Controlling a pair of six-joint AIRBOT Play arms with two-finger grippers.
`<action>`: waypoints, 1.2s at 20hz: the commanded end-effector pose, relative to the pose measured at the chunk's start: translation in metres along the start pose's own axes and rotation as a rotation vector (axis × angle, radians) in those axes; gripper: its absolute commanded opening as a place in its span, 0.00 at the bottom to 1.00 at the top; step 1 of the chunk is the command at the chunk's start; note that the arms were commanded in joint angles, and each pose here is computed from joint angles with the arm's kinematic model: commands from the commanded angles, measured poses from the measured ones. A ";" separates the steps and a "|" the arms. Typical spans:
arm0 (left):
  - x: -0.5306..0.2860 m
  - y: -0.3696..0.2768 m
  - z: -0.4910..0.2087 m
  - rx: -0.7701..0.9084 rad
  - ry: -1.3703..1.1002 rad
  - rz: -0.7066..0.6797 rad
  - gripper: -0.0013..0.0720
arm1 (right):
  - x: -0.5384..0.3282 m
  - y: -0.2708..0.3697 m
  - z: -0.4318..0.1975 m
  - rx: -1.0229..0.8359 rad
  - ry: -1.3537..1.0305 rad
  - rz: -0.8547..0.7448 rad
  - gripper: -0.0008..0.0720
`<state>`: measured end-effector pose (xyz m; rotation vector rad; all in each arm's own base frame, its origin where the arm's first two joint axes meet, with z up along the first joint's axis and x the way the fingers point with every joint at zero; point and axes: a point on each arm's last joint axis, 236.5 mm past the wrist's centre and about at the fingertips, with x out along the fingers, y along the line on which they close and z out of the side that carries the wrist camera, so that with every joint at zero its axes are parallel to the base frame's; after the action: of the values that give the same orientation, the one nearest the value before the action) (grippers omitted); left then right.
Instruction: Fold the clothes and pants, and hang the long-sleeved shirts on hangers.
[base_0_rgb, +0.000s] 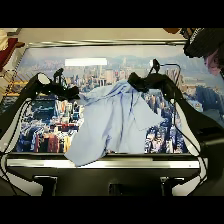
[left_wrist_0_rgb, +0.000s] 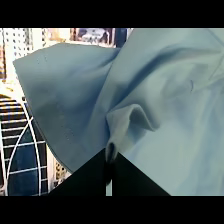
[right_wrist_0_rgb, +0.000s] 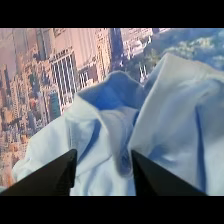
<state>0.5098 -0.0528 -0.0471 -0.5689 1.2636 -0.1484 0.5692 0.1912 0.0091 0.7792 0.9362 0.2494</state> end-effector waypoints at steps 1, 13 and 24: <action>0.003 -0.005 -0.002 -0.003 0.005 -0.014 0.04 | -0.049 -0.006 0.007 -0.053 0.072 -0.005 0.70; -0.020 -0.011 -0.031 0.009 0.121 -0.021 0.04 | -0.221 -0.147 -0.164 0.079 0.396 -0.244 0.86; -0.020 -0.012 -0.037 0.009 0.143 -0.024 0.04 | -0.186 -0.150 -0.310 0.120 0.528 -0.308 0.85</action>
<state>0.4724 -0.0661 -0.0308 -0.5730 1.3918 -0.2167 0.1963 0.1272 -0.0764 0.6742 1.5883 0.1514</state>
